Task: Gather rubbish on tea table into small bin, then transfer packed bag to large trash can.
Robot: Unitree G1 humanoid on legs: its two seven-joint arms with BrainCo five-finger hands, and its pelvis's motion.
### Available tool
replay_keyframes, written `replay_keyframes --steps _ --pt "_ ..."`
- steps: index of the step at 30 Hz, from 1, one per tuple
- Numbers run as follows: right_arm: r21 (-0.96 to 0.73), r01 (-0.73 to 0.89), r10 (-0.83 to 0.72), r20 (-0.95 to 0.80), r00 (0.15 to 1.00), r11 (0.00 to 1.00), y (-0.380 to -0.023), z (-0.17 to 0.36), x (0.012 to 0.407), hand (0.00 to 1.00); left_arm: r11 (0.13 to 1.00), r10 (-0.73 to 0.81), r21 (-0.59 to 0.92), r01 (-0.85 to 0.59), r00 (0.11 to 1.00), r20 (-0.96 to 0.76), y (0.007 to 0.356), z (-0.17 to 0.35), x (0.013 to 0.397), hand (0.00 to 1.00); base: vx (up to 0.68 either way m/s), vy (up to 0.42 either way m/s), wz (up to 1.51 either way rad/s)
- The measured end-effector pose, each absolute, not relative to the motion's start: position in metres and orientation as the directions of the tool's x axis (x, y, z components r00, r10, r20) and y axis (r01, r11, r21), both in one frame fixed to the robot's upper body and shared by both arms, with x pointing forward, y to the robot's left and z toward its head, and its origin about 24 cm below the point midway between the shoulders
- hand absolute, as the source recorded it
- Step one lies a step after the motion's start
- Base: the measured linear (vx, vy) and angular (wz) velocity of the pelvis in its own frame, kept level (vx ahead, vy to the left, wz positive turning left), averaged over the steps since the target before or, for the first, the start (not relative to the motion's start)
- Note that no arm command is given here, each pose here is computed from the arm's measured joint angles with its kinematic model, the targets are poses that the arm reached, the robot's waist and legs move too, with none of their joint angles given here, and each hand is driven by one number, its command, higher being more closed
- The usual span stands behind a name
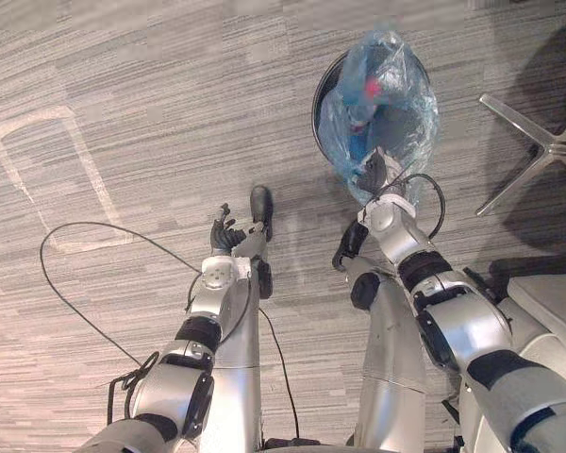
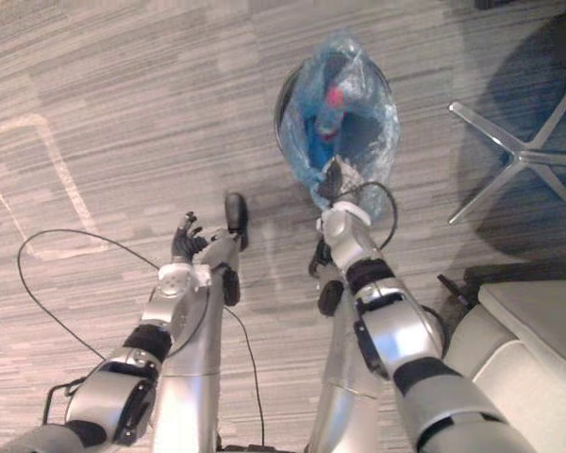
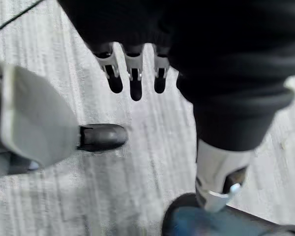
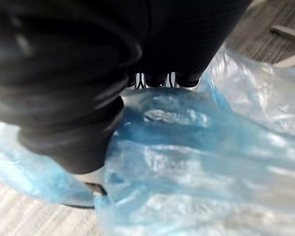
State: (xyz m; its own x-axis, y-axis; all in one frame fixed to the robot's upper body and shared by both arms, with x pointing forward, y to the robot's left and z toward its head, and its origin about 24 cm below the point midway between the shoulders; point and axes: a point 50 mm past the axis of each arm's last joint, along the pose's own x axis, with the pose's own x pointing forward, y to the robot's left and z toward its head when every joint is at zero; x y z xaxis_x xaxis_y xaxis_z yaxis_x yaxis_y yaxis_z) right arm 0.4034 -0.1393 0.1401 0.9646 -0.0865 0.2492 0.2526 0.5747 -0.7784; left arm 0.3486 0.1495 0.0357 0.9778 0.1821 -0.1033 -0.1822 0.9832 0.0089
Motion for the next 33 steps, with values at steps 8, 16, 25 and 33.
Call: replay_keyframes --steps 8,16,25,33 --pt "-0.708 0.192 0.000 0.263 0.965 0.680 -0.113 0.114 0.375 1.00 0.984 0.177 0.040 -0.173 0.970 -0.167 0.151 0.014 0.332 0.00 -0.03 -0.018 -0.09" --pt "-0.588 0.075 0.077 0.229 0.970 0.805 -0.093 0.081 0.324 1.00 0.982 0.187 0.093 -0.166 0.928 -0.321 0.160 -0.034 0.291 0.00 0.02 -0.017 -0.08" --pt "-0.511 -0.068 0.126 0.080 0.989 0.857 -0.089 0.038 0.281 1.00 0.980 0.163 0.185 -0.073 0.826 -0.539 0.162 -0.090 0.236 0.00 0.11 -0.015 -0.06" --pt "-0.522 -0.173 0.170 -0.055 0.984 0.835 -0.100 0.011 0.273 1.00 0.968 0.133 0.251 0.027 0.791 -0.597 0.172 -0.104 0.217 0.00 0.10 0.012 -0.06"
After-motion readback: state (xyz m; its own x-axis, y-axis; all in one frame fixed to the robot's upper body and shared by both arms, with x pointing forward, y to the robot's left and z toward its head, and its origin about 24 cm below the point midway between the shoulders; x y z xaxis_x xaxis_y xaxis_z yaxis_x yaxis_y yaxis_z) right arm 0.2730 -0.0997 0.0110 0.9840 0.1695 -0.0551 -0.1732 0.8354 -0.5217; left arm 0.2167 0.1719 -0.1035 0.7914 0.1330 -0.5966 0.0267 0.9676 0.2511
